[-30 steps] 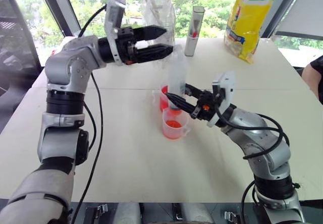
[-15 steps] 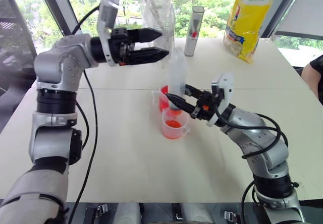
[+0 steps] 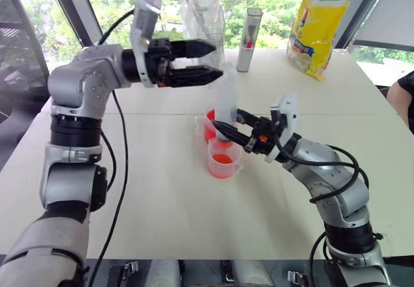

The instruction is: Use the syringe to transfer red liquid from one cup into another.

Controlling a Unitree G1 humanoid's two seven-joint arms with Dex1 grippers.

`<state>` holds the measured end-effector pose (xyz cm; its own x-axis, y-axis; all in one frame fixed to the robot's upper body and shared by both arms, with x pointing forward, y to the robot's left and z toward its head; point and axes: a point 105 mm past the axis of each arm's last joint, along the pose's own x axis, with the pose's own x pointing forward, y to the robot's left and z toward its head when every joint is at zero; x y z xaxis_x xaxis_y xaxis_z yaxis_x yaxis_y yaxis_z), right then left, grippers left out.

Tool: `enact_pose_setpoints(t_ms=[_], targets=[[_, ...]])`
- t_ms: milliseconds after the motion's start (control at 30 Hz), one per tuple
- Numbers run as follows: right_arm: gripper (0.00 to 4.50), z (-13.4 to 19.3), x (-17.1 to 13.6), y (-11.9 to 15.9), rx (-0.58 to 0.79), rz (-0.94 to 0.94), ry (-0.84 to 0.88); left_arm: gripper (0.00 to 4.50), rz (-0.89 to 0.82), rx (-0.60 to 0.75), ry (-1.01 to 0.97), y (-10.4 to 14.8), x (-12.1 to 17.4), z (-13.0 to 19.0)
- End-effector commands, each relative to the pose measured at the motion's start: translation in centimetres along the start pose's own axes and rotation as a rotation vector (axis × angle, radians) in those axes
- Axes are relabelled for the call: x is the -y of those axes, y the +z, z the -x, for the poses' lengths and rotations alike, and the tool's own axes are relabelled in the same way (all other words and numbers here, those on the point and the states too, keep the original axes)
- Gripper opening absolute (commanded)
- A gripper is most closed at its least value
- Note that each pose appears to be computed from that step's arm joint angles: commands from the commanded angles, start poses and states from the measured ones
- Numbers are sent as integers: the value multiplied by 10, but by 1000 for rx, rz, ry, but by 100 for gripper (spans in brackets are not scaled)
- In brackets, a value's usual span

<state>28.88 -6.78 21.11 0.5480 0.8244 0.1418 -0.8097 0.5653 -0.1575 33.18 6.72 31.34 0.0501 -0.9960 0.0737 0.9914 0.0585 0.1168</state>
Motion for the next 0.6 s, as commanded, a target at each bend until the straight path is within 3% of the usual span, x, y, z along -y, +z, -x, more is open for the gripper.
enact_pose_setpoints(t_ms=[33,233,533,567,600], targets=[[142,-1,-1,13,41,45,6,447,-57,0,-19,7,3,-8],[142,-1,-2,14,40,46,7,447,-69,-1,-42,5,5,-19],[142,0,-2,12,35,44,6,41,-49,12,-111,4,16,-26],[142,0,-2,12,35,44,6,4,-46,12,-119,3,18,-27],[142,0,-2,12,35,44,7,4,-41,12,-128,3,19,-27]])
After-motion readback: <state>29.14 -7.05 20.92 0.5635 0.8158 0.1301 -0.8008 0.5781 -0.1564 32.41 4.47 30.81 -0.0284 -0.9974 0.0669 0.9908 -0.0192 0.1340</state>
